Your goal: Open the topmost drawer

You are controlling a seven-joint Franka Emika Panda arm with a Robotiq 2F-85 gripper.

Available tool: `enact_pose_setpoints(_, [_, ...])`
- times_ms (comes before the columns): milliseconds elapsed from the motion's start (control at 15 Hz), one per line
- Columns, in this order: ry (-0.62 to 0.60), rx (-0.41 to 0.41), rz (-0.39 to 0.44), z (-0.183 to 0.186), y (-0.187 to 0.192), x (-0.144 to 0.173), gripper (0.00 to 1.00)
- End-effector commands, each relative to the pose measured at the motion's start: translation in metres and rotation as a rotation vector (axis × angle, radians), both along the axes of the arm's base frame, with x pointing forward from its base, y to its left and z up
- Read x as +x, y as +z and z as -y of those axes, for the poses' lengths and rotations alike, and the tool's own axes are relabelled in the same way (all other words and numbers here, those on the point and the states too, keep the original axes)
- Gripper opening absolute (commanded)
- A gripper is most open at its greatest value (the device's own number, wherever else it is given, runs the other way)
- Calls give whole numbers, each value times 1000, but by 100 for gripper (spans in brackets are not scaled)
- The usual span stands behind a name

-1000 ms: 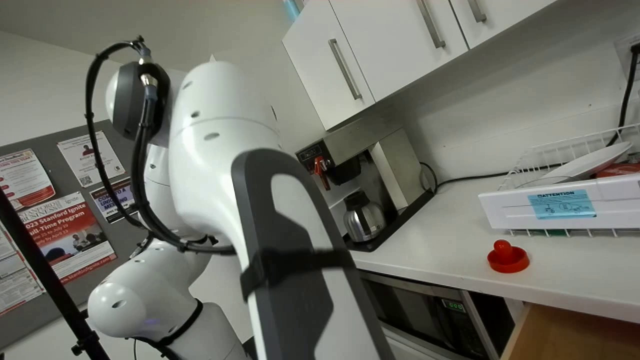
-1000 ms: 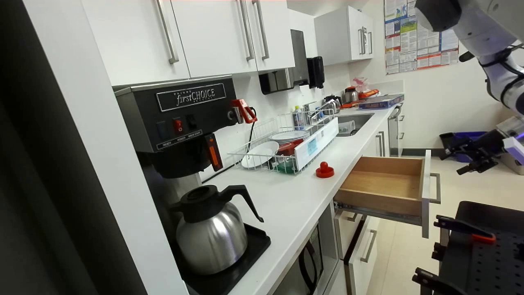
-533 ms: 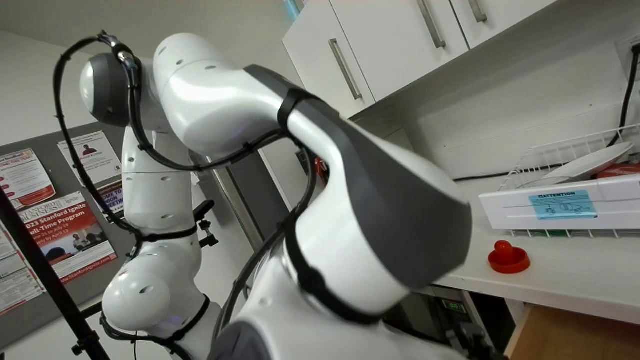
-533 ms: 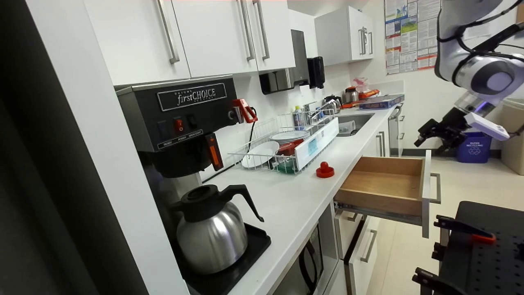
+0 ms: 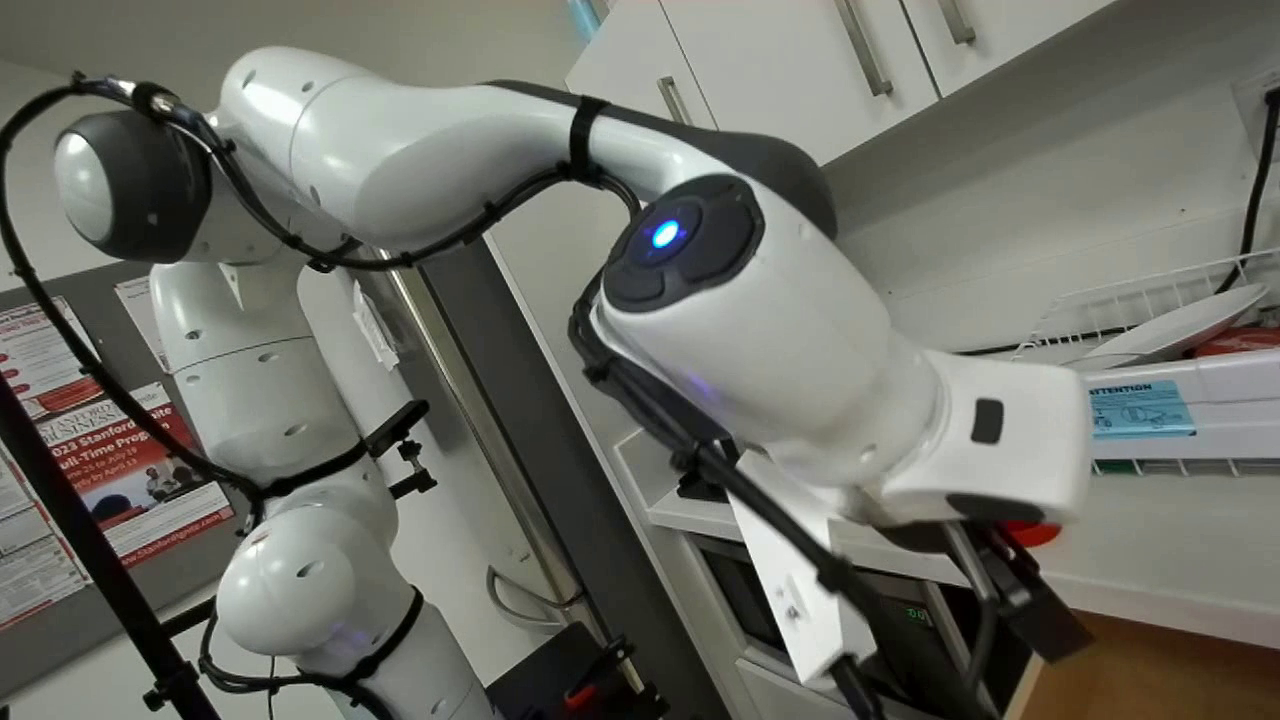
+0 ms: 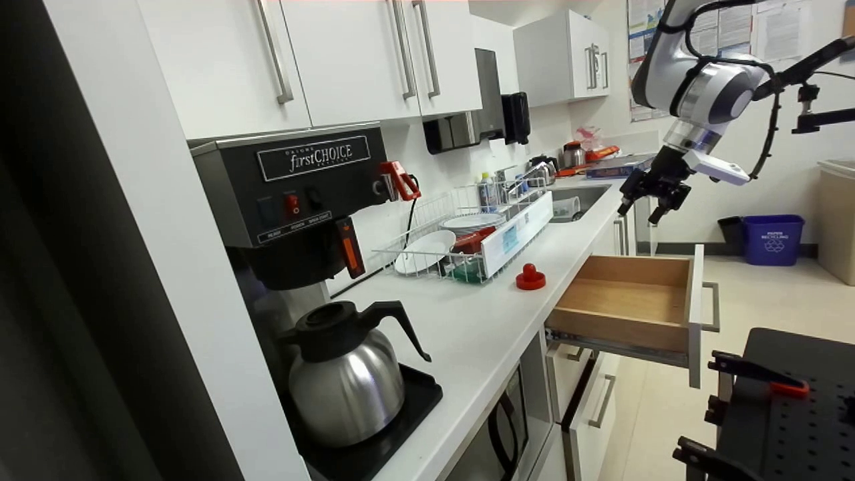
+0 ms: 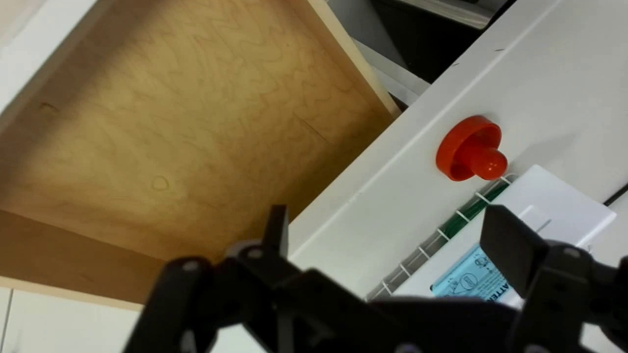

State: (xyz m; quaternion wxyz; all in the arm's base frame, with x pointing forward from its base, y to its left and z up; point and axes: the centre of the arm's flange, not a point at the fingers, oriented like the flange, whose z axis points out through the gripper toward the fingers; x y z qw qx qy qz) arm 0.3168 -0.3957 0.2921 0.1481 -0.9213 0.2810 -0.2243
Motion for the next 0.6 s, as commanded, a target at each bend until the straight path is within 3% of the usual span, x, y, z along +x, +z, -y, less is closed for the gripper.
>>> enact_pose_setpoints(0, [17, -35, -27, -33, 28, 15, 100])
enact_pose_setpoints(133, [32, -58, -46, -43, 29, 23, 100])
enact_pose_setpoints(267, [46, -54, -45, -30, 19, 33, 100])
enact_pose_setpoints(533, [49, -54, -48, -31, 19, 32, 100])
